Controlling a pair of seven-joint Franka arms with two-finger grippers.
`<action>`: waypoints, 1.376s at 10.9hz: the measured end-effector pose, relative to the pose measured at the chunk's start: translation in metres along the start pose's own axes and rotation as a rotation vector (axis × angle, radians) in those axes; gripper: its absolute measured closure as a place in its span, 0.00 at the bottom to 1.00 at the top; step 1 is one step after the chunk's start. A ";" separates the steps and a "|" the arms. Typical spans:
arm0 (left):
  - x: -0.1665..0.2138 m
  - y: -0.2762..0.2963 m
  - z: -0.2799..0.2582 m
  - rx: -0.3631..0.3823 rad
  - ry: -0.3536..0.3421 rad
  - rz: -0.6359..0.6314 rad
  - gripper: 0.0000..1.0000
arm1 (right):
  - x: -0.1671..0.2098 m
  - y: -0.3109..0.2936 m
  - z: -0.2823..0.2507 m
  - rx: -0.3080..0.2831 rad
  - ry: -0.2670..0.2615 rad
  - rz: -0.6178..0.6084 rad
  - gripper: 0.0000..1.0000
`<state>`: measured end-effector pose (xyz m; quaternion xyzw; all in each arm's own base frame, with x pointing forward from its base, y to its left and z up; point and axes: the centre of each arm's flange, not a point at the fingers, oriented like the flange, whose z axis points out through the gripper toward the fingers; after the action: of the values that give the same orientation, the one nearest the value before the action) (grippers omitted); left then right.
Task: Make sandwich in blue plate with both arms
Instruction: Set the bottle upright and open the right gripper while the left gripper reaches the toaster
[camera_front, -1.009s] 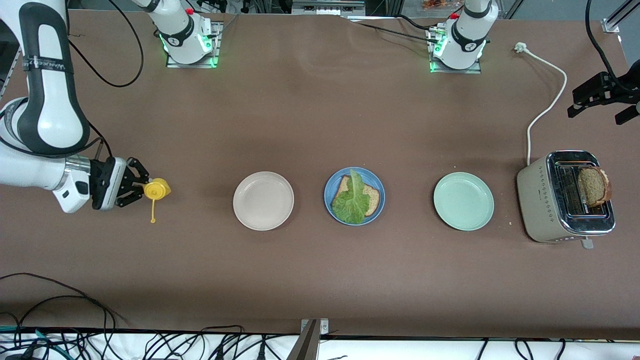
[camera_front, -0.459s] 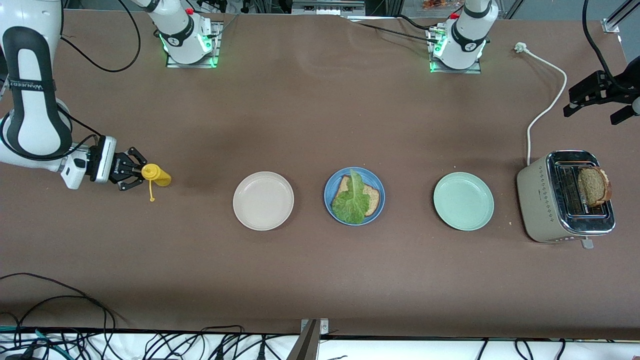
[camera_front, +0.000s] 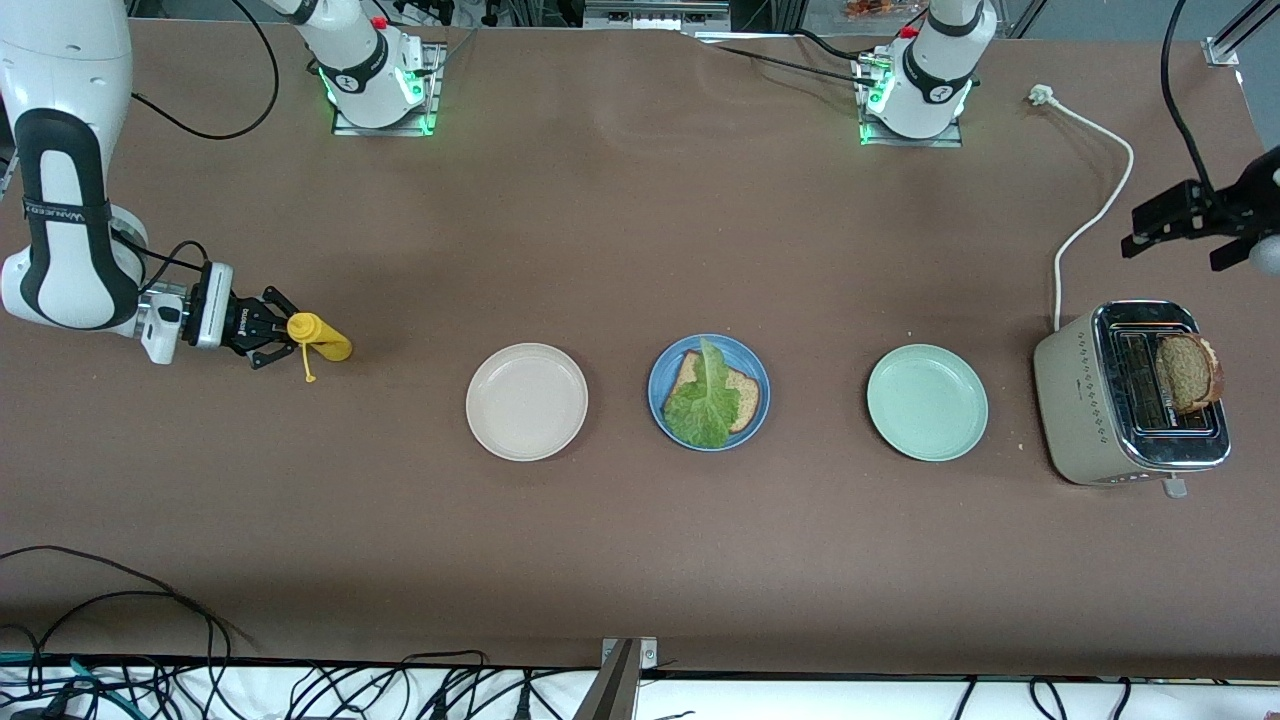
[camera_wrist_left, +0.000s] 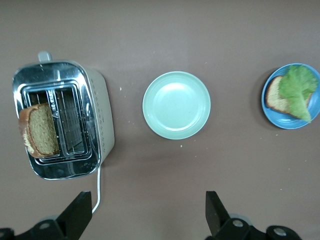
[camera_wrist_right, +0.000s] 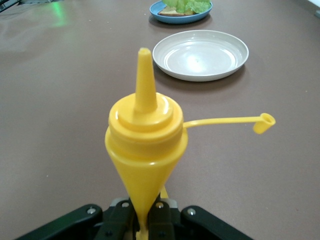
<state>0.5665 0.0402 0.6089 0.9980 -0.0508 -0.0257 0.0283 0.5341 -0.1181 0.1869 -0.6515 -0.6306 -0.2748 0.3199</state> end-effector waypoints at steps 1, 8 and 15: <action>0.007 -0.012 0.015 -0.003 -0.021 -0.019 0.00 | -0.005 -0.001 0.004 -0.001 0.014 -0.008 0.92; 0.021 -0.141 0.082 -0.011 -0.032 -0.194 0.00 | -0.011 -0.003 0.003 0.001 0.027 -0.007 0.80; 0.046 -0.205 0.200 0.017 -0.119 -0.168 0.00 | -0.014 -0.003 -0.011 -0.018 0.029 0.001 0.00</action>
<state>0.6221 0.2281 0.3954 0.9956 0.0314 -0.0868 0.0144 0.5306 -0.1349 0.1835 -0.6505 -0.6232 -0.2897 0.3233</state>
